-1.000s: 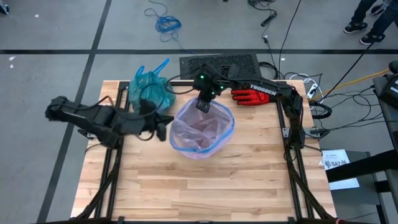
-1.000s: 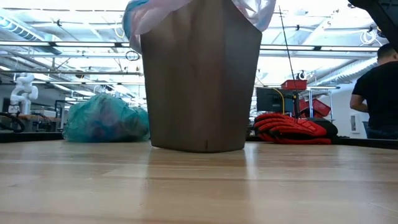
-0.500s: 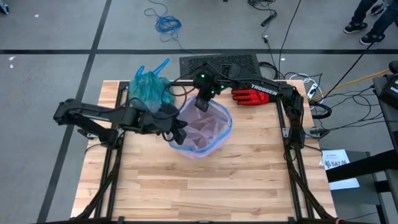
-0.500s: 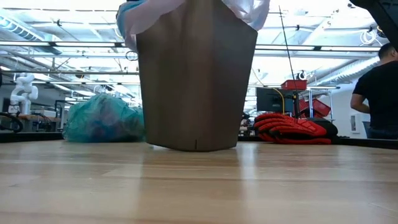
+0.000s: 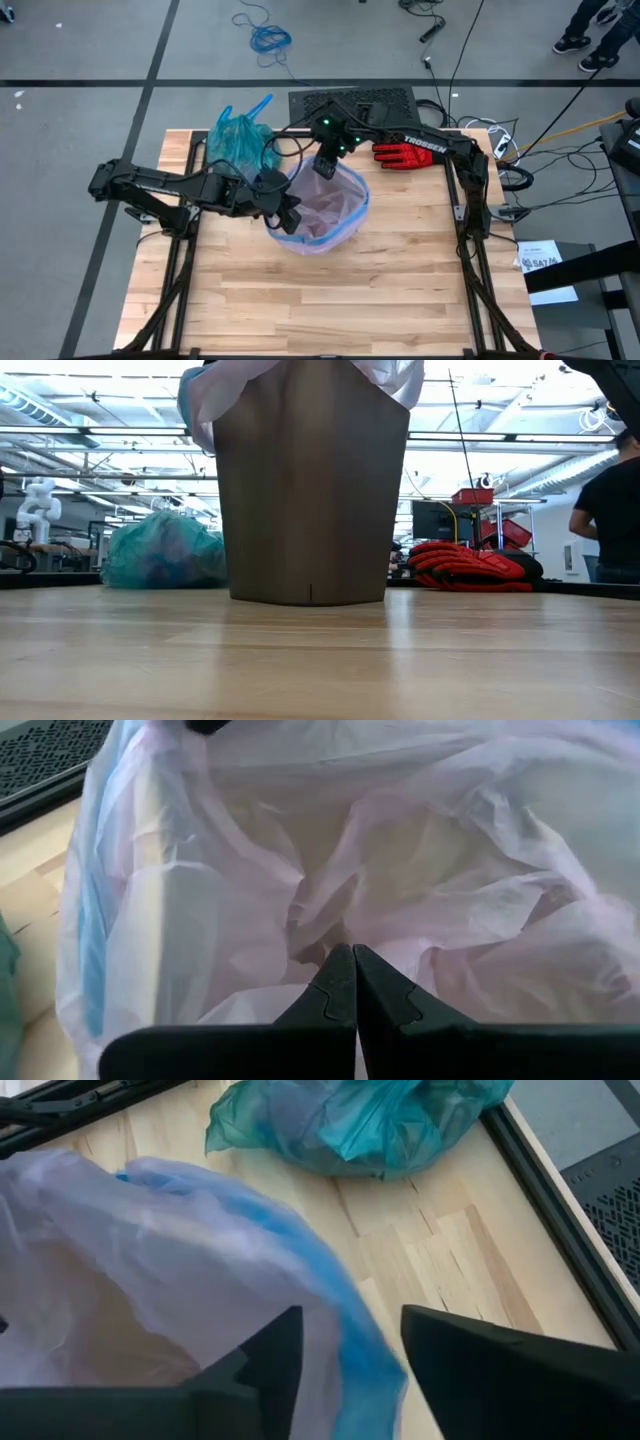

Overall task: Place trash/remove bag and relplace
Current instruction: Insert the new pink trash bag into the trash bin

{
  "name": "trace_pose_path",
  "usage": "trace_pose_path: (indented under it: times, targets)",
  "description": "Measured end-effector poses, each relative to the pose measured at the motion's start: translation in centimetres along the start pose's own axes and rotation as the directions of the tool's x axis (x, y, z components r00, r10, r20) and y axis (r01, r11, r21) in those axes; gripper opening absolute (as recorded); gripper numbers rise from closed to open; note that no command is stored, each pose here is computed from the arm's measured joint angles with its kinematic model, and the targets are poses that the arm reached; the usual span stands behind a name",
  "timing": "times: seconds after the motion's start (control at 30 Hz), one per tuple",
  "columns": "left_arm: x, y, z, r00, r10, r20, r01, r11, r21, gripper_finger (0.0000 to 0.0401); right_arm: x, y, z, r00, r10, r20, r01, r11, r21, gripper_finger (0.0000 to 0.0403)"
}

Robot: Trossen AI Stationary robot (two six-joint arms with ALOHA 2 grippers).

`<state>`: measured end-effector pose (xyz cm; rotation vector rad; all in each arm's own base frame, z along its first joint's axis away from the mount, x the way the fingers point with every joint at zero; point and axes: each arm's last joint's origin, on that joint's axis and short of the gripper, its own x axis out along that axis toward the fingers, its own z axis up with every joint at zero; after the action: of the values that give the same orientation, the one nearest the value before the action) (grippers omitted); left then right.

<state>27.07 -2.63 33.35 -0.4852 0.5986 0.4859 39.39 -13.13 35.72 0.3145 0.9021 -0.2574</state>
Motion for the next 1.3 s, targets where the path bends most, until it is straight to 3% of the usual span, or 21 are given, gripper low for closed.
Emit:
trace_pose_path:
  times: [0.2, 0.37, 0.53, 0.63, 0.73, 0.9, 1.07, 1.2, 1.3]
  targets:
    - [0.0, 0.0, -0.1, 1.000, 0.005, -0.006, -0.005, 1.000, 0.003, 0.0000, -2.0, -0.4, 0.2, 0.999, -0.004, 0.045, 0.004, 1.000, 0.001, 0.0203]
    - [0.0, 0.0, -0.1, 1.000, 0.005, -0.006, -0.005, 1.000, 0.004, 0.0000, -4.7, -0.5, -1.0, 1.000, -0.001, -0.021, 0.002, 0.999, 0.040, 0.0210]
    - [0.0, 0.1, -0.1, 1.000, 0.002, -0.013, -0.002, 1.000, 0.003, 0.0000, -8.8, 0.5, -4.1, 0.953, 0.208, -0.221, -0.155, 0.960, 0.233, 0.0207]
    - [0.0, 0.1, -0.1, 1.000, 0.003, -0.014, -0.003, 1.000, 0.002, 0.0000, -10.8, 1.3, -5.6, 0.921, 0.251, -0.297, -0.136, 0.923, 0.359, 0.0207]
    - [0.1, 0.3, 0.1, 1.000, 0.013, -0.010, -0.013, 1.000, -0.006, 0.0000, -12.2, 2.1, -5.9, 0.928, 0.257, -0.269, -0.119, 0.891, 0.439, 0.0208]
    - [0.5, 1.3, 0.5, 0.998, 0.053, -0.021, -0.054, 0.998, -0.018, 0.0000, -12.4, 3.6, -6.4, 0.939, 0.194, -0.282, -0.016, 0.848, 0.530, 0.0208]
    - [0.7, 1.8, 0.9, 0.998, 0.064, -0.022, -0.064, 0.998, -0.003, 0.0000, -11.1, 5.7, -6.2, 0.941, 0.189, -0.280, 0.002, 0.825, 0.565, 0.0208]
    - [0.8, 2.0, 1.1, 0.997, 0.071, -0.021, -0.071, 0.997, 0.002, 0.0000, -10.4, 6.5, -6.5, 0.949, 0.103, -0.297, 0.095, 0.806, 0.585, 0.0204]
    - [0.8, 2.2, 0.9, 0.996, 0.083, -0.035, -0.082, 0.997, 0.009, 0.0000, -10.5, 6.9, -6.9, 0.949, 0.023, -0.313, 0.176, 0.787, 0.591, 0.0178]
